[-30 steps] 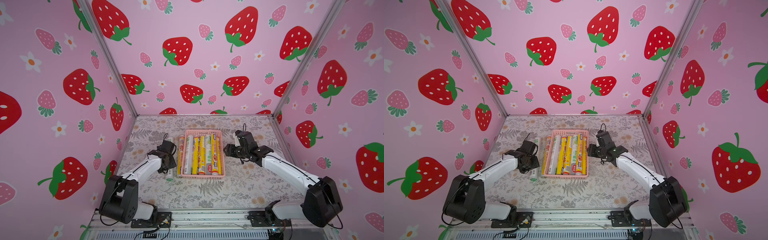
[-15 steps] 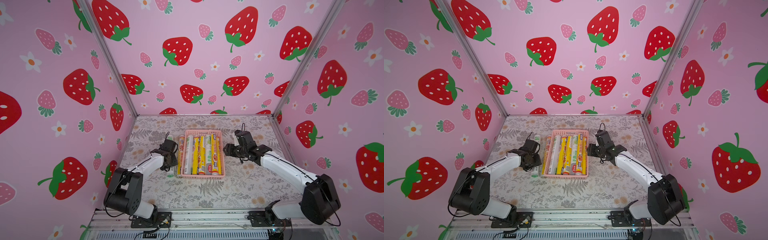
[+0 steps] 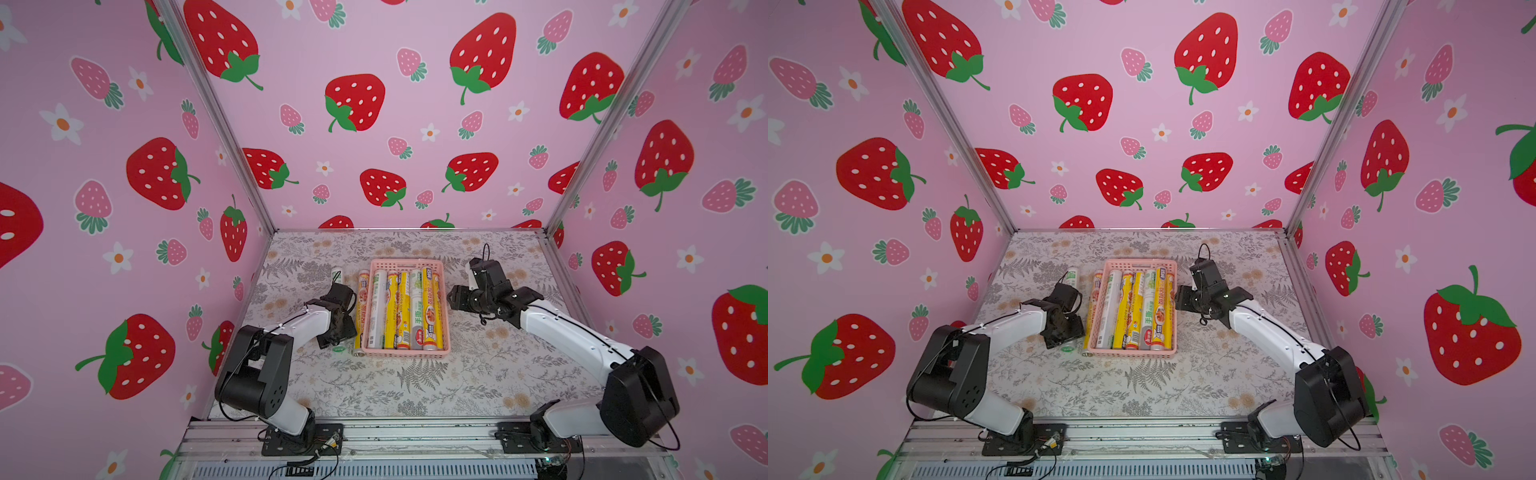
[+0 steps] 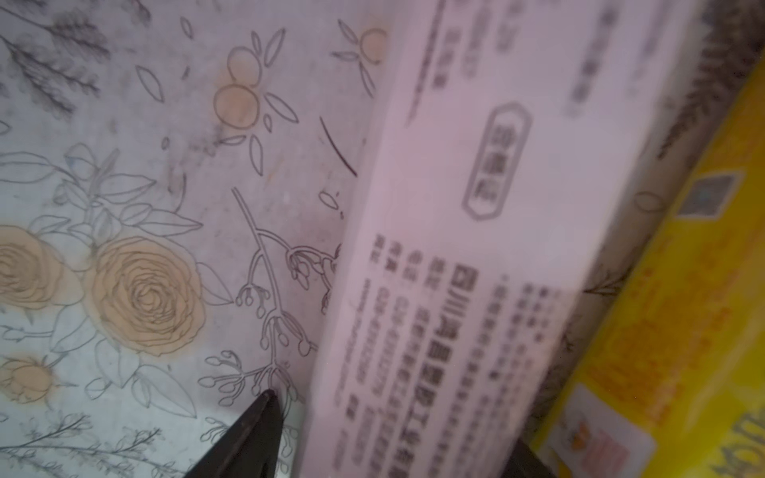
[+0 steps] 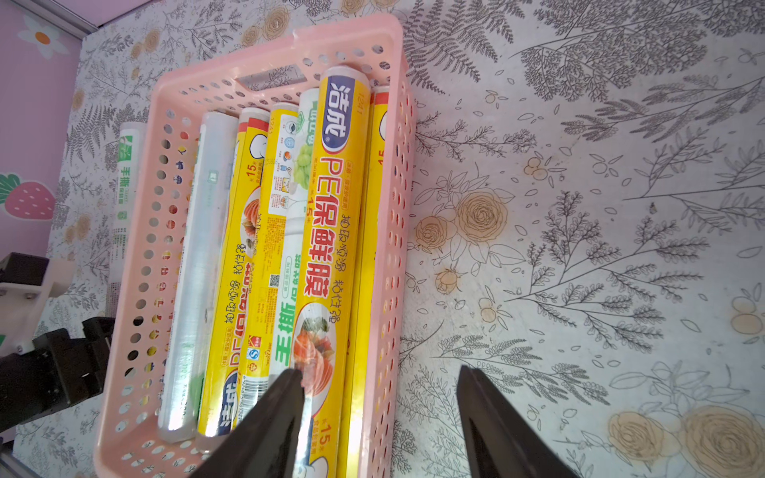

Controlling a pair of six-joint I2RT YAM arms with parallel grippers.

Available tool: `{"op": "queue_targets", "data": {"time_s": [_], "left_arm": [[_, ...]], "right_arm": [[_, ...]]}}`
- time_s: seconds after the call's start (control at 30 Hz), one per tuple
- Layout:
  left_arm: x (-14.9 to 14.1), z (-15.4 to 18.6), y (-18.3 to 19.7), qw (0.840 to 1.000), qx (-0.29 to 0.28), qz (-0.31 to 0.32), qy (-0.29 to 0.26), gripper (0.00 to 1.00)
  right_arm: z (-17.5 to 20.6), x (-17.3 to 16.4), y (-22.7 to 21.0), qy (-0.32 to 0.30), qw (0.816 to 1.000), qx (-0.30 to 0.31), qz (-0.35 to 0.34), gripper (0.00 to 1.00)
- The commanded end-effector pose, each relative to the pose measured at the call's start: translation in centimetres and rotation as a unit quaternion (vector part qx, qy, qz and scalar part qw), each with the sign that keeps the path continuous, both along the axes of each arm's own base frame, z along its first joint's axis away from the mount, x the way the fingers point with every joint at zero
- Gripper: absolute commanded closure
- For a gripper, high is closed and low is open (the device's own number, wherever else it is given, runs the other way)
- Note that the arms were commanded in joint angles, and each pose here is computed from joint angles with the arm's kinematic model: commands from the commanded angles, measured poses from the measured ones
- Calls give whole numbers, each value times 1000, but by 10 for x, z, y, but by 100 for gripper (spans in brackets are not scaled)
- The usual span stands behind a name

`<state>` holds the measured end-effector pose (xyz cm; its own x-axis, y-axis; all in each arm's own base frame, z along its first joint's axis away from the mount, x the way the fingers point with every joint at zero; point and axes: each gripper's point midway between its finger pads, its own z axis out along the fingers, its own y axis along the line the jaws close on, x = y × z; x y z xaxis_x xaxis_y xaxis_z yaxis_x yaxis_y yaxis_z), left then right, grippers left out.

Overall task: Put the plastic wrap into the basket
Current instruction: Pick up the plastic wrap from the center of the board, then place the plastic wrap in the basket.

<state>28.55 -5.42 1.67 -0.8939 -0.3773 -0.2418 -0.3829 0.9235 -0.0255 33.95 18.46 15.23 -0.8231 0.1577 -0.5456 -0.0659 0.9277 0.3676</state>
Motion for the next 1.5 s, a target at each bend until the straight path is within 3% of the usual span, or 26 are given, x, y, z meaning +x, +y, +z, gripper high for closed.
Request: {"op": "queue_targets", "data": {"time_s": [0.0,0.3,0.73,0.87,1.1,1.47], "left_arm": [[-10,2,8,1000,14,-1,9,28],[-10,-1,10,1000,10,4,7,53],[-10,101,0,996,-8,-11,-89,56],[-15,128,-24,993,-12,-36,-114,56],[-17,150,-90,982,-73,-93,-146,56],[-26,140,-170,970,-100,-164,-149,56]], "right_arm": [[12,5,-2,-14,1000,-4,-2,36],[14,6,-3,-15,1000,-2,-10,36],[41,12,4,-35,999,29,-15,37],[56,6,4,-46,998,50,-14,37],[61,0,-7,-54,998,34,-25,36],[51,-11,-12,-52,998,30,-22,36]]}}
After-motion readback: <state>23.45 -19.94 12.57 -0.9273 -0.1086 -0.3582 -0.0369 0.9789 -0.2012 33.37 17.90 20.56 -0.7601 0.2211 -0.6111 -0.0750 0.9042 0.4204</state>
